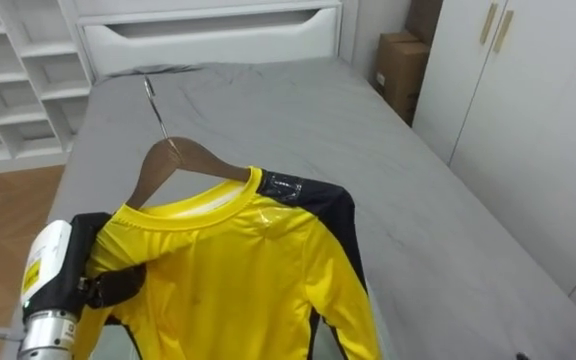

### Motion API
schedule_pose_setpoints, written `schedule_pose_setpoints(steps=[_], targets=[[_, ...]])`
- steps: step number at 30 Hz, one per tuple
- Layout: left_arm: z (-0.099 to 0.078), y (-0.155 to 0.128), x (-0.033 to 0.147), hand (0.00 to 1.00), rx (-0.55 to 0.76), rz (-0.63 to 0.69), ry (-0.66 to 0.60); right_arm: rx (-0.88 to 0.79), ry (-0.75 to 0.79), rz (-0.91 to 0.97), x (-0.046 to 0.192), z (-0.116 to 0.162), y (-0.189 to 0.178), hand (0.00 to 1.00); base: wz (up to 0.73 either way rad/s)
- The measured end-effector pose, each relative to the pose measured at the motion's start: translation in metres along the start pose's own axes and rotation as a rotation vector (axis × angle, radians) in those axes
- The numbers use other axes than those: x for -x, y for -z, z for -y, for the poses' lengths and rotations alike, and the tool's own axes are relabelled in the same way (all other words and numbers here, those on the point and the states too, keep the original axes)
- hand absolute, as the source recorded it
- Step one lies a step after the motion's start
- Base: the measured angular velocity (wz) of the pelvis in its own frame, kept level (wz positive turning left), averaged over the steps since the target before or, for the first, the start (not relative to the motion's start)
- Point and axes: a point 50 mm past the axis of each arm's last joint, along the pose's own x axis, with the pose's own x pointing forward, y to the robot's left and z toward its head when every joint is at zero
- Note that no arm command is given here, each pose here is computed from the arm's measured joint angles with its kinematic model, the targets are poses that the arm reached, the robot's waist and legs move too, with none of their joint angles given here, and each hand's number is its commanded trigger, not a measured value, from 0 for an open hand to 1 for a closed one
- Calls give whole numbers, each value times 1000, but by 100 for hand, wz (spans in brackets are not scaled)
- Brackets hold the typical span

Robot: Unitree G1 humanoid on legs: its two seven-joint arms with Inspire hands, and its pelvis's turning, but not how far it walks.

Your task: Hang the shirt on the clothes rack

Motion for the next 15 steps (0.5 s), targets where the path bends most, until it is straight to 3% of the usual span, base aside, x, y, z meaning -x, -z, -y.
schedule_pose_setpoints(steps=[5,15], targets=[[0,-3,4,100,-1,16,11,92,133,224,-3,20,-44,0,-1],[-3,-10,13,100,17,29,35,168,278,408,2,41,-83,0,-1]])
